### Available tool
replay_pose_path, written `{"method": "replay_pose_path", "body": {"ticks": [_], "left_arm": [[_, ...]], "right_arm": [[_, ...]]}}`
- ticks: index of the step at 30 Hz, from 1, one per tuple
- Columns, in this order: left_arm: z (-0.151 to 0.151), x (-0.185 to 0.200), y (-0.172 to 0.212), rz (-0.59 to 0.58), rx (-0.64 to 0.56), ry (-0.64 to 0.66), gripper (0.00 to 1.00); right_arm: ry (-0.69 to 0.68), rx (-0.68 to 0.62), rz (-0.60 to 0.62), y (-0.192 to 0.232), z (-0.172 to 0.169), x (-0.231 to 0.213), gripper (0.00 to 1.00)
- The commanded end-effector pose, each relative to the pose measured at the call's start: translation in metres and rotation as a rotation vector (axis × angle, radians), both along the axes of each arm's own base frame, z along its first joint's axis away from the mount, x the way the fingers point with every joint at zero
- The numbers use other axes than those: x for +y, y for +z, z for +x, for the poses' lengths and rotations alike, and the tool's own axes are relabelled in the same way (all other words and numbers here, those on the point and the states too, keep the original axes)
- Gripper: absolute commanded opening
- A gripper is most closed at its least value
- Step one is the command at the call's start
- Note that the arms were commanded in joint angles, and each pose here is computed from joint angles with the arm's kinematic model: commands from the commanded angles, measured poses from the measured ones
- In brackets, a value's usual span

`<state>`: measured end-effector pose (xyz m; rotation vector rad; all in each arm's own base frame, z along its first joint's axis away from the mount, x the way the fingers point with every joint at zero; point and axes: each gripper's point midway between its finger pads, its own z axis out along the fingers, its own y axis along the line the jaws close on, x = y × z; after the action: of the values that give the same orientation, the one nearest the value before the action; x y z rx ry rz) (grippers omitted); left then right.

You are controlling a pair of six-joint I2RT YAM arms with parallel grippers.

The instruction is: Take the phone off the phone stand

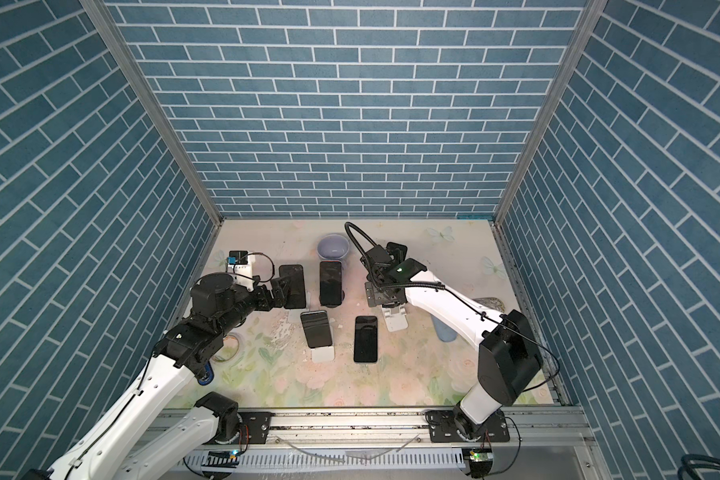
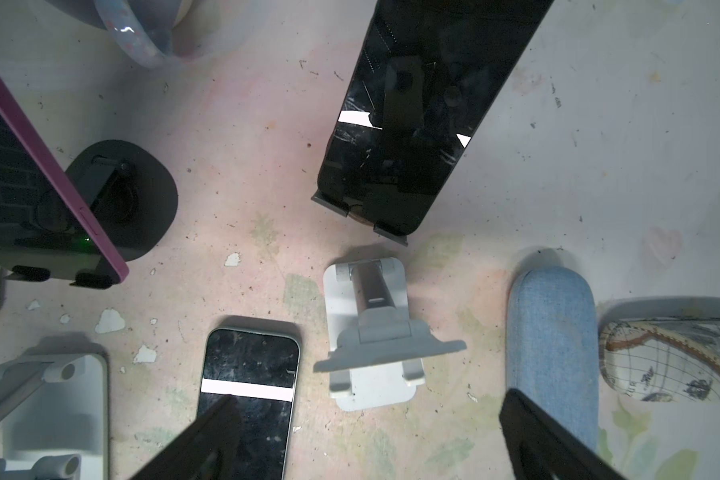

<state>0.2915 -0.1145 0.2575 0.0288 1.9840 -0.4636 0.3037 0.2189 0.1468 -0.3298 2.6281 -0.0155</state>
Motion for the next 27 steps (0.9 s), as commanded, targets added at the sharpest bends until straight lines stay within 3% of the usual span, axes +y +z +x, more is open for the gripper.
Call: {"method": "replay_pose_path", "body": {"ticks": [1, 27], "left_arm": [[0.001, 0.005, 0.001, -0.006, -0.015, 0.039, 1.00], [0.006, 0.005, -0.005, -0.013, 0.011, 0.056, 1.00]], "right_arm": [[0.012, 0.036, -0.009, -0.018, -0.002, -0.002, 0.97], [0.006, 0.072, -0.085, -0.060, 0.011, -0.011, 0.85]]}}
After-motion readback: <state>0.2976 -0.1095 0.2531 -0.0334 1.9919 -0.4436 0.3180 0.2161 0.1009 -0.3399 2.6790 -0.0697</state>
